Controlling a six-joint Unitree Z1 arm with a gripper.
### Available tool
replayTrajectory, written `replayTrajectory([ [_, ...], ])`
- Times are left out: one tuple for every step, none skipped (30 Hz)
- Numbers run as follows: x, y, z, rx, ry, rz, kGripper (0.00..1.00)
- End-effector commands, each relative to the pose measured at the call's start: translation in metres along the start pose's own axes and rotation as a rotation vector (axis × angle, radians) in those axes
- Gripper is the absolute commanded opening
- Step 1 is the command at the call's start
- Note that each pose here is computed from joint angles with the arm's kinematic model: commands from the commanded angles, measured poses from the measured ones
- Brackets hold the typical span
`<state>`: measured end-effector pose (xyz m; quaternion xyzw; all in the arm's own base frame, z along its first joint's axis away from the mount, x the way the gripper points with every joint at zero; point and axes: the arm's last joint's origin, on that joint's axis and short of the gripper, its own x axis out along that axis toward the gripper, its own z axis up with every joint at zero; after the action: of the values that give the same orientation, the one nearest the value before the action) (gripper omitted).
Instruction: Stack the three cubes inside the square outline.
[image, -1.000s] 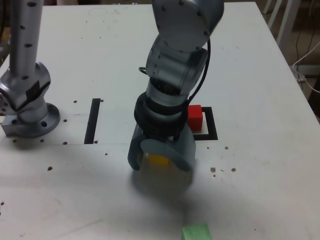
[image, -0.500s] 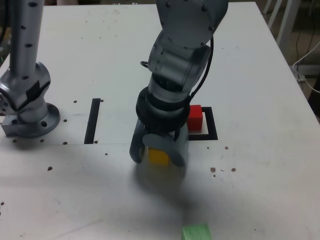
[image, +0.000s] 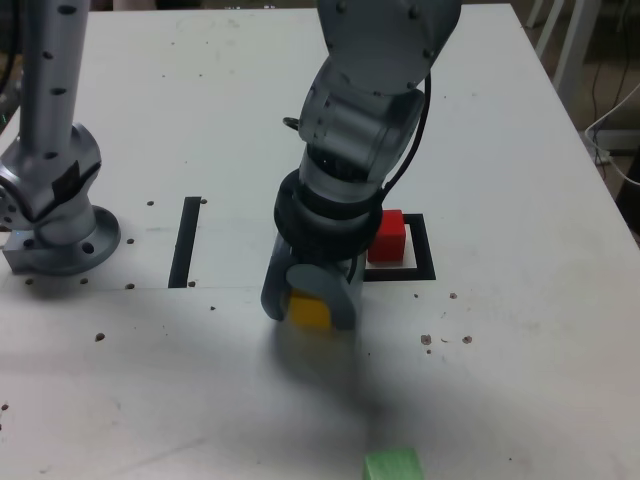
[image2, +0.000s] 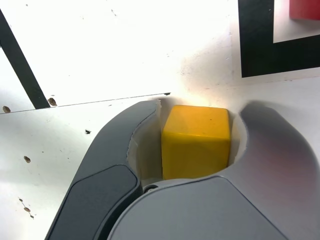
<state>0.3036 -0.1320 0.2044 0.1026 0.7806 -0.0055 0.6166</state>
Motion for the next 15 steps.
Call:
replayTrajectory([
  [0.000, 0.001, 0.001, -0.001, 0.004, 0.007, 0.28],
  [0.000, 0.001, 0.002, -0.001, 0.002, 0.009, 0.26],
  [-0.001, 0.001, 0.002, -0.001, 0.001, 0.011, 0.24],
  [-0.001, 0.001, 0.002, -0.001, -0.001, 0.012, 0.22],
  [-0.002, 0.001, 0.002, -0.001, -0.002, 0.013, 0.21],
  [-0.003, 0.001, 0.002, -0.001, -0.002, 0.013, 0.21],
  [-0.004, 0.001, 0.001, -0.001, -0.001, 0.013, 0.20],
  [-0.005, 0.002, 0.000, -0.001, 0.001, 0.013, 0.20],
  [-0.007, 0.002, -0.001, -0.001, 0.003, 0.013, 0.20],
  [-0.009, 0.002, -0.002, -0.001, 0.005, 0.014, 0.20],
  [-0.012, 0.003, -0.004, -0.001, 0.009, 0.015, 0.20],
  [-0.015, 0.004, -0.006, -0.001, 0.012, 0.018, 0.20],
  [-0.019, 0.005, -0.009, 0.000, 0.016, 0.022, 0.20],
  [-0.024, 0.006, -0.012, 0.000, 0.019, 0.027, 0.20],
  [-0.028, 0.008, -0.015, 0.000, 0.022, 0.033, 0.20],
])
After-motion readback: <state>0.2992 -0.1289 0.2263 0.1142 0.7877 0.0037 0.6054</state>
